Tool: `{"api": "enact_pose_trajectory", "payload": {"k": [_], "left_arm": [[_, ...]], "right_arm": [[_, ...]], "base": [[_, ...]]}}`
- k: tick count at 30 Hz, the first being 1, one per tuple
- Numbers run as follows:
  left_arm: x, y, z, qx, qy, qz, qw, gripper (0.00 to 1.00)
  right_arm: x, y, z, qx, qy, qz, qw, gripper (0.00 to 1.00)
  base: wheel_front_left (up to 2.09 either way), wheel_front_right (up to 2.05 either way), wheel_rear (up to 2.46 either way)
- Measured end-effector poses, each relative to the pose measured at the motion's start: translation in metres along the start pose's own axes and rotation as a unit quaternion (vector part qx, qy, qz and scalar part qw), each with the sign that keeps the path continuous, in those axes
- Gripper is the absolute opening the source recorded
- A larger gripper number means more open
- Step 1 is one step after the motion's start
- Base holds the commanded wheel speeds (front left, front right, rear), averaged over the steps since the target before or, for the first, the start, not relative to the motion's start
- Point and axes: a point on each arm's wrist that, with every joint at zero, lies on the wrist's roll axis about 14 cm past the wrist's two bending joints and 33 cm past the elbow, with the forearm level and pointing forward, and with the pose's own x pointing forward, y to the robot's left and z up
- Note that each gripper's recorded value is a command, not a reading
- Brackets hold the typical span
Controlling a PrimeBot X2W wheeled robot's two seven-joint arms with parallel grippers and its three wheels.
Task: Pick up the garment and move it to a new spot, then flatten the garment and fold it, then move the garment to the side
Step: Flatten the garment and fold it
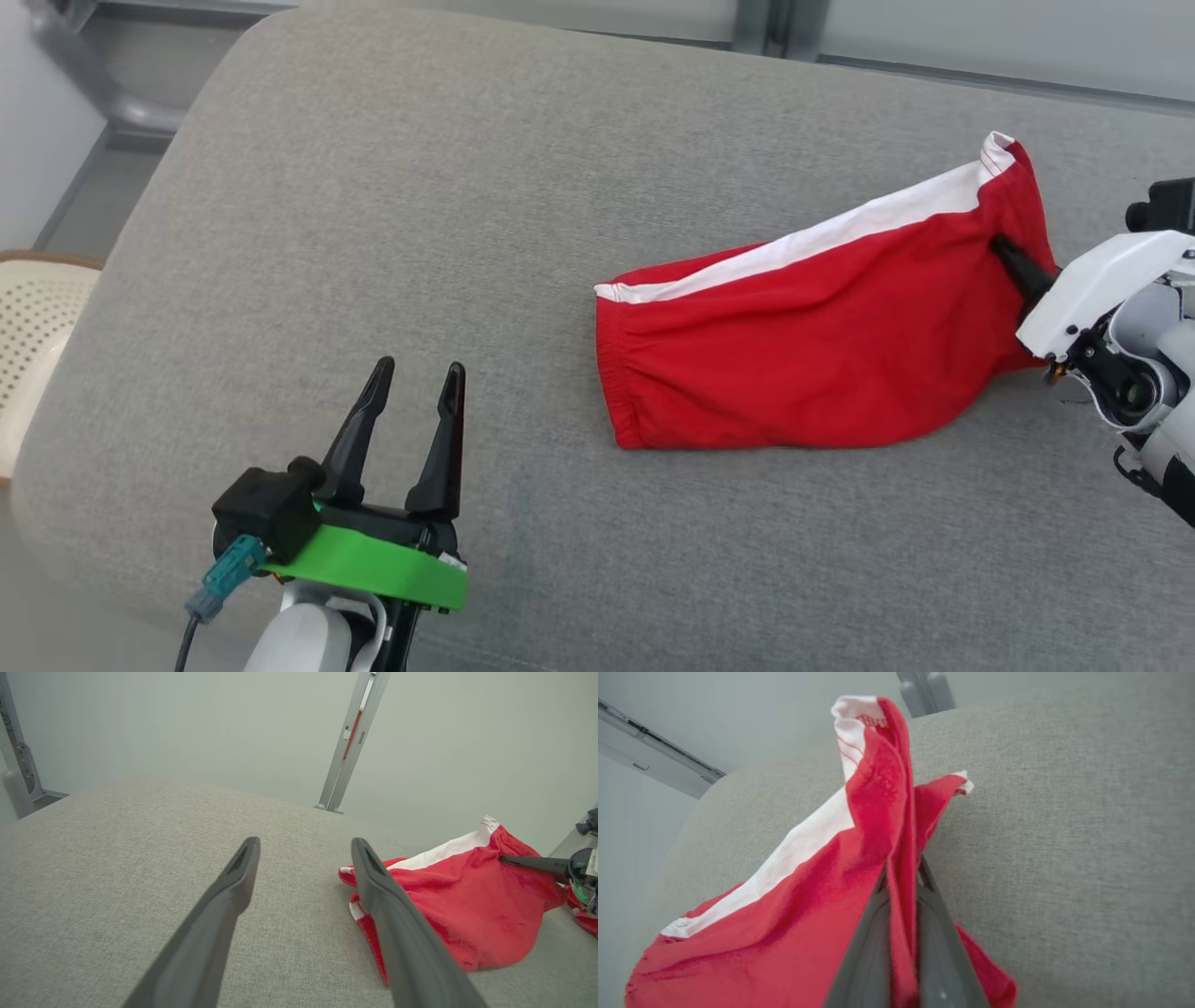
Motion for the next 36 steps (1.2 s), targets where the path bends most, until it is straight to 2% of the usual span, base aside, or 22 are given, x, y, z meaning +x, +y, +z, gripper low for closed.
{"api": "enact_pose_trajectory", "payload": {"k": [9,14,18,20,24,29,36], "left_arm": [[0.015,-0.026,-0.007,0.014,0.005,-0.048,0.999,1.0],[0.02,-0.044,-0.011,0.009,0.007,-0.074,0.997,1.0],[0.02,-0.058,-0.012,0.004,0.006,-0.091,0.996,1.0],[0.02,-0.061,-0.009,0.002,0.002,-0.095,0.995,1.0],[0.015,-0.059,-0.009,0.002,0.002,-0.091,0.996,1.0],[0.006,-0.051,-0.01,0.0,0.005,-0.076,0.997,1.0],[-0.004,-0.035,-0.009,-0.003,0.005,-0.049,0.999,1.0]], "right_arm": [[-0.061,-0.039,-0.006,0.053,-0.055,-0.047,0.996,0.0],[-0.094,-0.06,0.0,0.056,-0.089,-0.078,0.991,0.0],[-0.111,-0.063,0.009,0.043,-0.107,-0.088,0.989,0.0],[-0.111,-0.054,0.015,0.031,-0.112,-0.077,0.99,0.0],[-0.098,-0.012,0.038,0.014,-0.137,-0.024,0.99,0.0],[-0.071,0.043,0.035,-0.009,-0.115,0.039,0.993,0.0],[-0.029,0.088,-0.011,-0.015,-0.025,0.066,0.997,0.0]], "base": [[0.0,0.0,0.0],[0.0,0.0,0.0],[0.0,0.0,0.0],[0.0,0.0,0.0],[0.0,0.0,0.0],[0.0,0.0,0.0],[0.0,0.0,0.0]]}}
